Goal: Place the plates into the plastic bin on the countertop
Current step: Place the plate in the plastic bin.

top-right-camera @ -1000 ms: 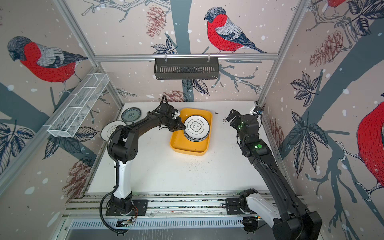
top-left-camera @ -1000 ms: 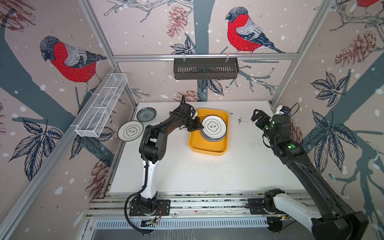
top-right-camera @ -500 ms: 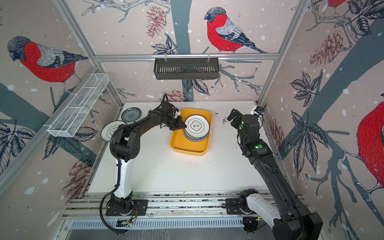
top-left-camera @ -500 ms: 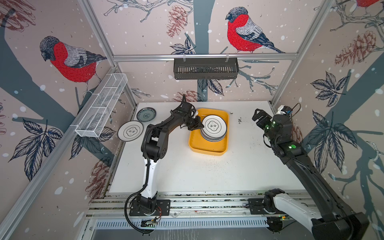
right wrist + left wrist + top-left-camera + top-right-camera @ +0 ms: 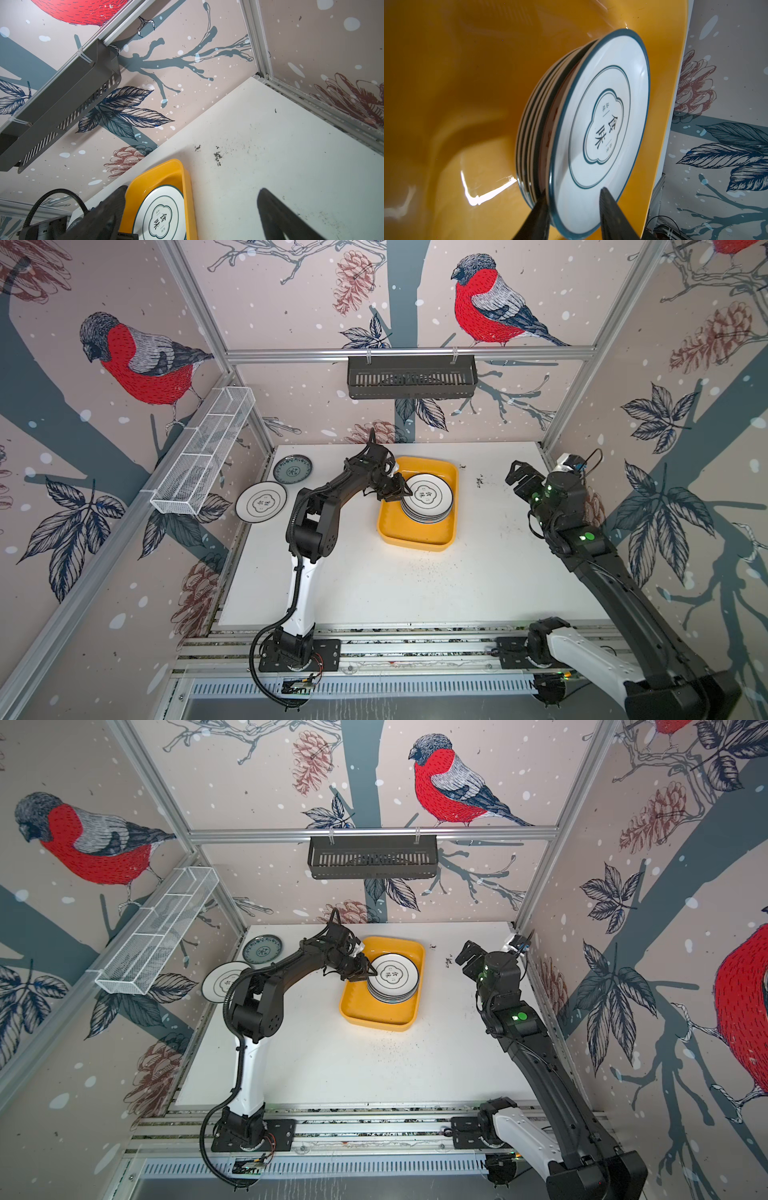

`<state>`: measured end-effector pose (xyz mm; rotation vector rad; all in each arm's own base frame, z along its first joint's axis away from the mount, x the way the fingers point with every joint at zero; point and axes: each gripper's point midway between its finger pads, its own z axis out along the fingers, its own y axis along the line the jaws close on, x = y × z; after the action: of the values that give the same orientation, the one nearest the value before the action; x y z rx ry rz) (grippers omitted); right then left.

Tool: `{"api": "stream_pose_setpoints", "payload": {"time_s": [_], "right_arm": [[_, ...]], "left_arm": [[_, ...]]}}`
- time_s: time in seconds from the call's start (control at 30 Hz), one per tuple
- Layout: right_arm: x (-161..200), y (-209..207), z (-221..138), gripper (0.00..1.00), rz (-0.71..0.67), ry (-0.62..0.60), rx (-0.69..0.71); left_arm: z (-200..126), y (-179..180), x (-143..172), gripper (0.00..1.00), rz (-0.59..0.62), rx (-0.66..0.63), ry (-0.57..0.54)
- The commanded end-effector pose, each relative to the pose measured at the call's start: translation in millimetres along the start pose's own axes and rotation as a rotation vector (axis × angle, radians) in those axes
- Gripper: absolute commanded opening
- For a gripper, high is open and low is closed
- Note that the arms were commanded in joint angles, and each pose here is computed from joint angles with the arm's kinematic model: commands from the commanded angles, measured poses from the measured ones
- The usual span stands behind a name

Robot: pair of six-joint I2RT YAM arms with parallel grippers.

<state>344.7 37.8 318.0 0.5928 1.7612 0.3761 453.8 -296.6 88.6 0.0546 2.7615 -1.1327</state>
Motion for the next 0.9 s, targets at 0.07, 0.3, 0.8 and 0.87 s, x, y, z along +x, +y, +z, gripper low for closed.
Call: {"api": "stream_pose_setpoints", "payload": {"time_s": [0.07, 0.3, 0.8, 0.87], "right_arm": [[-4.0, -3.2, -1.6, 1.00, 0.004, -0.023, 0.015], [-1.6, -2.9, 2.2, 1.00, 0.008, -0.019, 0.014], [10.0, 32.4, 22.5, 0.99, -0.026, 0.035, -0.099], [12.5, 45.9, 27.1, 1.00, -0.046, 0.044, -0.131]], "left_arm": [[-10.0, 0.7, -5.0, 0.49, 0.046, -0.073, -0.016], [-18.8, -1.4, -14.6, 0.62, 0.096, -0.141, -0.033], [-86.7, -23.4, -29.0, 0.72, 0.146, -0.184, -0.310], [-102.5, -22.1, -25.4, 0.74, 0.131, -0.180, -0.376]]}}
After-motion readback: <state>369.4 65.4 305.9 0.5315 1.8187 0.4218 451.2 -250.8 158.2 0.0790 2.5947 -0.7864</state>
